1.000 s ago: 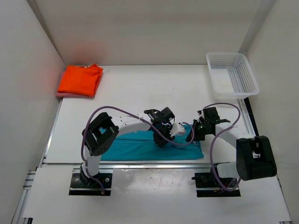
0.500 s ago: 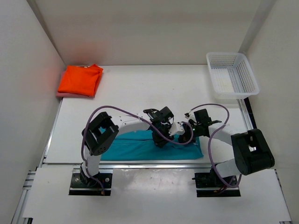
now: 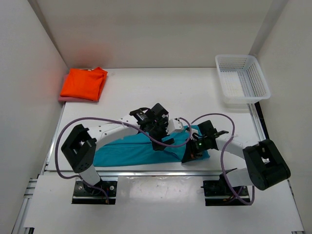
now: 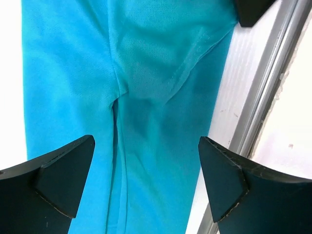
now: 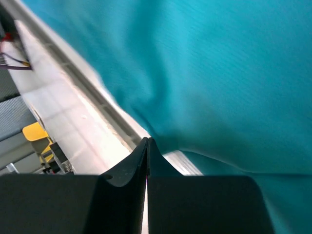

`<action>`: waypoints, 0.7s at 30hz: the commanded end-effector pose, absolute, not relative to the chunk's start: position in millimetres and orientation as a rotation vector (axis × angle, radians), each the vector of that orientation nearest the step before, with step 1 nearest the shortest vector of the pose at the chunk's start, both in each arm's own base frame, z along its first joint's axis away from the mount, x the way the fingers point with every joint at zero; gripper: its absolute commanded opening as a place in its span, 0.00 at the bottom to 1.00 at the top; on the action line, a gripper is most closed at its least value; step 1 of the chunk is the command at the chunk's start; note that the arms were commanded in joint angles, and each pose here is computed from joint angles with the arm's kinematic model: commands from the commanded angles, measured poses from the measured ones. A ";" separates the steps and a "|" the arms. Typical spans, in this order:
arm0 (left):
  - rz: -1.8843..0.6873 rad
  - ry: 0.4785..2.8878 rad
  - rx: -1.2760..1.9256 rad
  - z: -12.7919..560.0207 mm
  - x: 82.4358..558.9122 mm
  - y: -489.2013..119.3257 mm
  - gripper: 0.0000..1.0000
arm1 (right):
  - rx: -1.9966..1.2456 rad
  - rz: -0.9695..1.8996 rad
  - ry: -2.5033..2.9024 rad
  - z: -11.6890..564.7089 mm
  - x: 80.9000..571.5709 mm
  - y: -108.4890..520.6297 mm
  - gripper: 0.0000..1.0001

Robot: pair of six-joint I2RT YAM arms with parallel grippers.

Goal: Fold and stack the t-shirts
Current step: Fold the other side of the tshirt into a rectangle

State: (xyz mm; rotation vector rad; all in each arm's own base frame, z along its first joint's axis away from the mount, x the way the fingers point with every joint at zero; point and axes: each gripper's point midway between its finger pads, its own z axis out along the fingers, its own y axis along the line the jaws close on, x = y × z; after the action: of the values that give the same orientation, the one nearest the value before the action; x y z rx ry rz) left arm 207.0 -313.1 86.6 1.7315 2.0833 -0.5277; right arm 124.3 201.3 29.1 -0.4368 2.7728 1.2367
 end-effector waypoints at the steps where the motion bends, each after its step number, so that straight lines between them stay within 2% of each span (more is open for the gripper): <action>1: -0.494 2.064 1.758 92.9 201.6 -300.9 0.99 | -0.431 1.150 2.849 18.8 122.1 189.5 0.00; 7: -0.363 2.117 1.665 94.0 219.5 -281.2 0.98 | -0.288 1.138 2.749 48.0 148.8 176.4 0.00; 11: -0.292 2.221 1.421 103.2 255.5 -252.9 0.98 | -0.124 1.029 2.649 76.2 173.8 160.8 0.00; 13: -0.235 2.261 1.275 108.1 276.7 -232.0 0.99 | -0.001 0.931 2.621 79.7 187.8 145.4 0.05; 15: -0.126 2.318 1.115 106.9 299.7 -195.9 0.99 | 0.146 0.865 2.590 81.3 204.2 125.7 0.19; 18: 0.034 2.361 0.935 110.9 322.6 -147.5 0.99 | 0.300 0.770 2.580 77.8 225.1 103.3 0.29; 21: 0.186 2.423 0.772 100.2 330.5 -93.0 0.99 | 0.316 0.708 2.591 73.7 246.9 94.3 0.37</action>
State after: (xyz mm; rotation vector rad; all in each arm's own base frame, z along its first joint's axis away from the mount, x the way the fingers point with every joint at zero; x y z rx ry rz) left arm 320.1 -138.5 92.5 0.9591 2.4142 0.0146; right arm 222.6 106.7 70.1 0.2683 2.6074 0.8051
